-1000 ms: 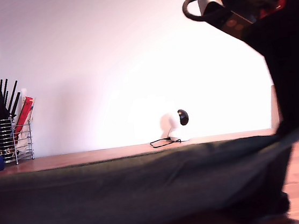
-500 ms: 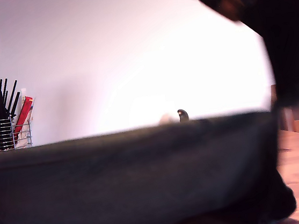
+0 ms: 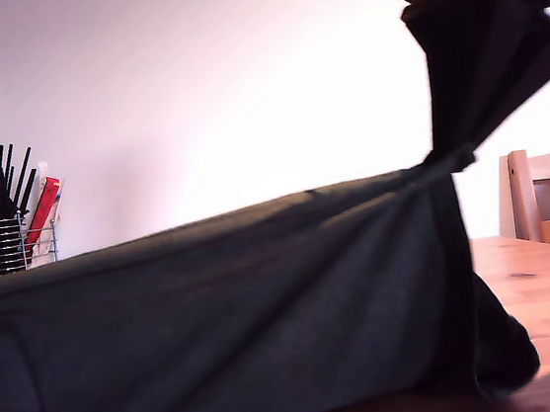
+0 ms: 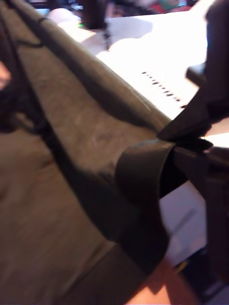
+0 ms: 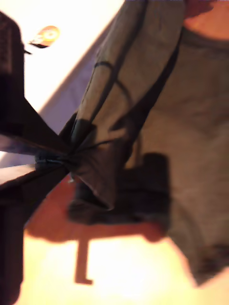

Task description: Fold the underwear in front of you. After folding it, place it to the left side.

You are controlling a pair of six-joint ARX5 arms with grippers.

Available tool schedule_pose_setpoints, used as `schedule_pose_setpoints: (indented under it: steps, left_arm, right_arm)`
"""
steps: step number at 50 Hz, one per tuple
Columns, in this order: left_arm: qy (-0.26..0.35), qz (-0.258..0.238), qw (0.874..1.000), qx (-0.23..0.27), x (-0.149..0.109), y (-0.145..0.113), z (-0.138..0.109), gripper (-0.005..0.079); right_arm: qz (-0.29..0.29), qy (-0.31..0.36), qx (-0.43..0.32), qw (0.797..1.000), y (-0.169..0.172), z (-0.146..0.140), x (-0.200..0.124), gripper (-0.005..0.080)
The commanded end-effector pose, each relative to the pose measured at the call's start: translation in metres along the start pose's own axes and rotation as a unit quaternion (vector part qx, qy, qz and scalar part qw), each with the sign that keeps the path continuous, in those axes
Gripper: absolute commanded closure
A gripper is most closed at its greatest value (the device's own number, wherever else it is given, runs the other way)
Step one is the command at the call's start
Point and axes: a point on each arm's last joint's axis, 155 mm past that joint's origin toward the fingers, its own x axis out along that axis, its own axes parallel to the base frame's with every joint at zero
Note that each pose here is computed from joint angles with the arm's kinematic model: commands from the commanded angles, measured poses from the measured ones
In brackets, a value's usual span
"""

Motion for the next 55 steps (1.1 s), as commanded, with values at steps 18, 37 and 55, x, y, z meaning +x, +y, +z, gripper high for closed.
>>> schedule_pose_setpoints:
  steps: [18,37,55]
  left_arm:
    - [-0.060,0.008,0.998,-0.004,-0.012,0.017,0.026,0.0762]
    - [-0.110,0.028,0.993,0.023,-0.020,0.026,0.052,0.0762]
    - [-0.155,0.042,0.986,0.041,-0.026,0.029,0.076,0.0762]
  right_arm:
    - [-0.026,-0.035,-0.004,0.999,-0.017,0.033,0.016,0.0763]
    - [-0.032,-0.067,0.003,0.997,-0.030,0.065,0.011,0.0763]
    - [-0.030,-0.084,-0.004,0.996,-0.034,0.086,0.027,0.0763]
